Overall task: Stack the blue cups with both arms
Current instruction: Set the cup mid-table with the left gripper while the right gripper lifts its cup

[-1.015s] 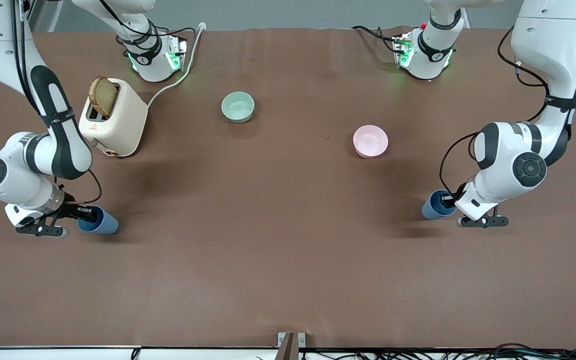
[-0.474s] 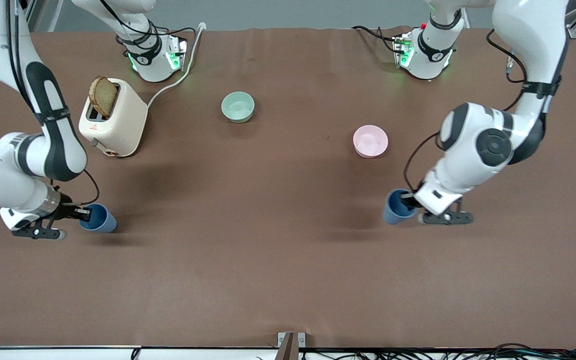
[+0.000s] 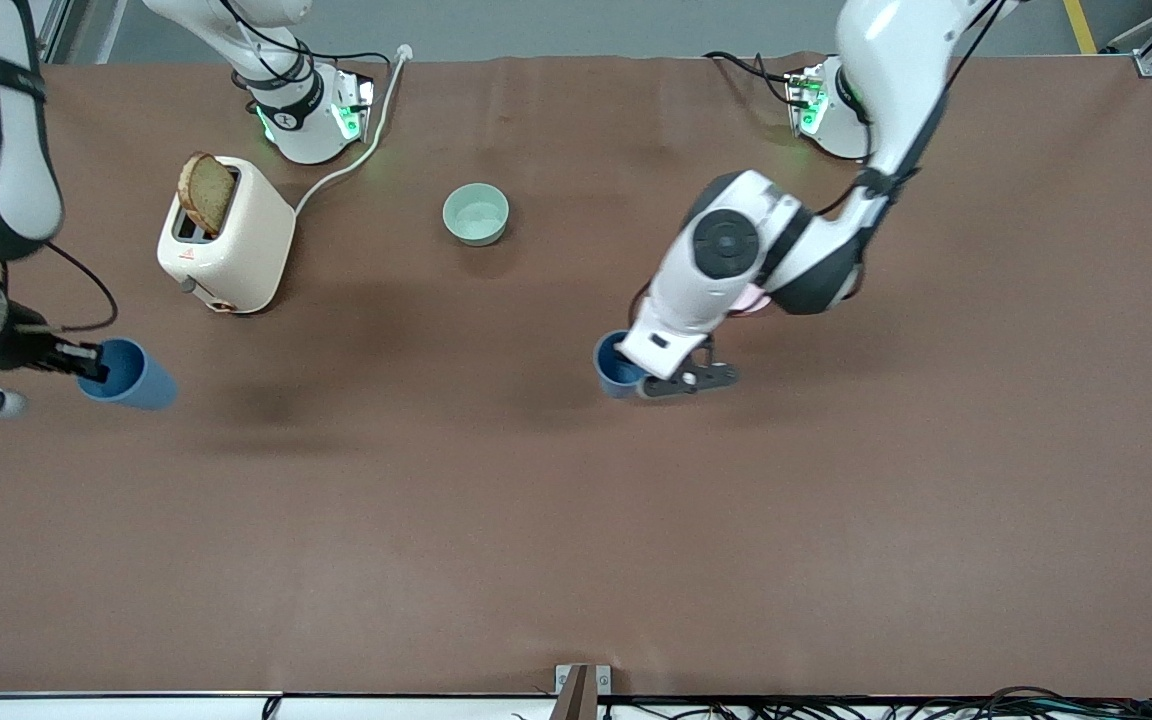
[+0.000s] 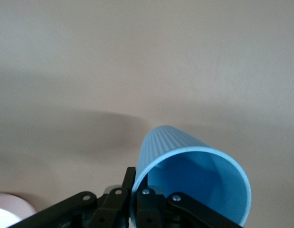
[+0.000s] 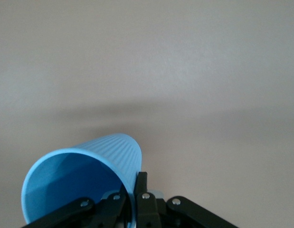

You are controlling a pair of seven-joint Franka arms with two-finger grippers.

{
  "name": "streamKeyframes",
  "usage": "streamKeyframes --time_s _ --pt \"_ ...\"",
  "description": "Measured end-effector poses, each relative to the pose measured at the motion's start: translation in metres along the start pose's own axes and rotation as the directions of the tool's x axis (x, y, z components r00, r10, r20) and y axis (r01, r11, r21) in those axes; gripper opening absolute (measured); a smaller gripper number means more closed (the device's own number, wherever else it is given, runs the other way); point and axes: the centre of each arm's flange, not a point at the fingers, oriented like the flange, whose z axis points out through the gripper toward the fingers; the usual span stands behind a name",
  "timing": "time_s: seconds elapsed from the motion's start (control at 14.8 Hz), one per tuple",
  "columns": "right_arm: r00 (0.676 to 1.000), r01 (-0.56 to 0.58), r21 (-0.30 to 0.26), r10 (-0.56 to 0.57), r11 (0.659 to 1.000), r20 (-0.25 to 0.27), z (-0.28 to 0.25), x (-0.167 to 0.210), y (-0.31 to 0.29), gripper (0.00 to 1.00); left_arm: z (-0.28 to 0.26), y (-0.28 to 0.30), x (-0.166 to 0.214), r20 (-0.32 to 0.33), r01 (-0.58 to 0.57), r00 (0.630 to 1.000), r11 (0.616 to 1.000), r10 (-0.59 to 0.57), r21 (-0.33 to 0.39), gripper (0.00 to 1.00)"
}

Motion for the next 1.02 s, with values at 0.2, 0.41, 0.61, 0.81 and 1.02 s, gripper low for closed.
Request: streamKeyframes --time_s 0.2,0.41,0.61,0.81,1.02 --pt "1.000 0.000 0.004 0.000 1.000 -0.011 -0.039 -0.019 -0.001 0.05 0.048 0.021 -0.019 0.020 0.017 1.000 0.999 -0.018 0.047 0.04" --pt "1.000 0.001 0.007 -0.001 1.000 -0.016 -0.071 -0.037 -0.002 0.05 0.069 0.021 -0.019 0.030 0.032 0.999 0.997 -0.034 0.067 0.08" --pt "1.000 0.003 0.010 -0.003 1.000 -0.003 -0.103 -0.049 -0.003 0.05 0.056 0.024 -0.007 0.009 0.044 0.999 0.998 -0.044 0.042 0.35" --pt "1.000 0.008 0.009 -0.008 1.000 -0.019 -0.124 -0.049 -0.006 0.05 -0.006 0.023 0.030 -0.065 0.071 0.995 0.997 -0.071 0.005 0.65" --pt "0.999 0.013 0.007 -0.012 1.000 -0.043 -0.137 -0.048 -0.012 0.05 -0.120 -0.034 0.087 -0.163 0.062 0.985 0.997 -0.053 0.051 0.94"
